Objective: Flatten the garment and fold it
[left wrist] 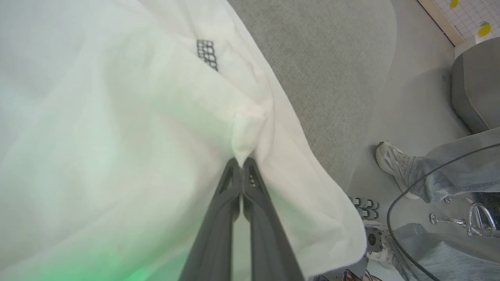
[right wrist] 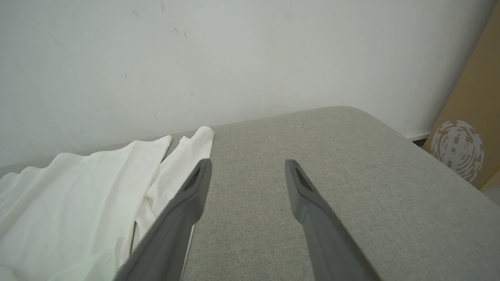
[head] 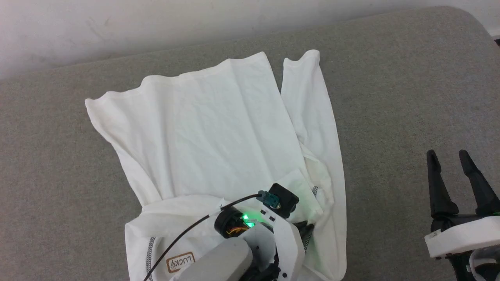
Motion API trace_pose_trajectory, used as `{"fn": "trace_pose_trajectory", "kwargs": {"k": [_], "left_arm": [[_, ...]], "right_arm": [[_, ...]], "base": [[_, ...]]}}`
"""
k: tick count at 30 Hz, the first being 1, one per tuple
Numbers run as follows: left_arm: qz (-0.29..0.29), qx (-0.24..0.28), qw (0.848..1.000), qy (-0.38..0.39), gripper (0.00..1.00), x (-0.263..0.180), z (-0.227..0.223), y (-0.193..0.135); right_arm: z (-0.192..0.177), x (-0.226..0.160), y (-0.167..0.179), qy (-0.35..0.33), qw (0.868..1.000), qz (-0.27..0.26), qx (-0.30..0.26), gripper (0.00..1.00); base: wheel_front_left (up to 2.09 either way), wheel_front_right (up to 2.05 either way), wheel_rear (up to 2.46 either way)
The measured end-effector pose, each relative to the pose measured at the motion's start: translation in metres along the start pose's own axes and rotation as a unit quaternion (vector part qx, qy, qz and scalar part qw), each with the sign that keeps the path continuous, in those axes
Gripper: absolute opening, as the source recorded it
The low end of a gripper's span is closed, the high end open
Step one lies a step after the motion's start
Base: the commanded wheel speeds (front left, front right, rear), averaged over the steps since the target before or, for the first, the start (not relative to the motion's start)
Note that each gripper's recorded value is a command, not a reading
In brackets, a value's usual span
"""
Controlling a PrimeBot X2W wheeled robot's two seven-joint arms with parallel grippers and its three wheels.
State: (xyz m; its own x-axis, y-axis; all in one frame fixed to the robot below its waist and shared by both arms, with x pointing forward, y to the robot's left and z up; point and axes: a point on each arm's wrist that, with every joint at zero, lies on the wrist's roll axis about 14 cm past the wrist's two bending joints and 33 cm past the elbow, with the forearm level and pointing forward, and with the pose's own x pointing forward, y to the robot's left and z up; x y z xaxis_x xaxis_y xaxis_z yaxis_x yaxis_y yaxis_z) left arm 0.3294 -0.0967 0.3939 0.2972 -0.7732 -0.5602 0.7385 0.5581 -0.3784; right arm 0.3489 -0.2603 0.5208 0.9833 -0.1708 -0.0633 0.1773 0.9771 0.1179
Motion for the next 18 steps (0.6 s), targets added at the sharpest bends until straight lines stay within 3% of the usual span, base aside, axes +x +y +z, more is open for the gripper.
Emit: {"fn": "trace_pose_trajectory", "kwargs": {"k": [5, 10, 13, 18], "left_arm": [[-0.005, -0.006, 0.995, -0.103, 1.0, -0.008, 0.035, -0.006], [0.033, -0.009, 0.968, -0.248, 1.0, -0.043, 0.09, 0.004], [0.097, -0.011, 0.942, -0.321, 1.0, -0.077, 0.111, 0.032], [0.22, -0.01, 0.883, -0.415, 1.0, -0.146, 0.123, 0.086]], "right_arm": [[-0.002, 0.003, 0.011, 0.002, 1.0, 0.017, -0.002, 1.0], [0.002, 0.005, 0.025, 0.001, 0.999, 0.038, -0.012, 1.0], [0.004, 0.005, 0.034, 0.001, 0.998, 0.052, -0.018, 1.0], [0.006, 0.005, 0.055, 0.001, 0.996, 0.083, -0.026, 1.0]], "base": [[0.0, 0.0, 0.0], [0.0, 0.0, 0.0], [0.0, 0.0, 0.0], [0.0, 0.0, 0.0]]}}
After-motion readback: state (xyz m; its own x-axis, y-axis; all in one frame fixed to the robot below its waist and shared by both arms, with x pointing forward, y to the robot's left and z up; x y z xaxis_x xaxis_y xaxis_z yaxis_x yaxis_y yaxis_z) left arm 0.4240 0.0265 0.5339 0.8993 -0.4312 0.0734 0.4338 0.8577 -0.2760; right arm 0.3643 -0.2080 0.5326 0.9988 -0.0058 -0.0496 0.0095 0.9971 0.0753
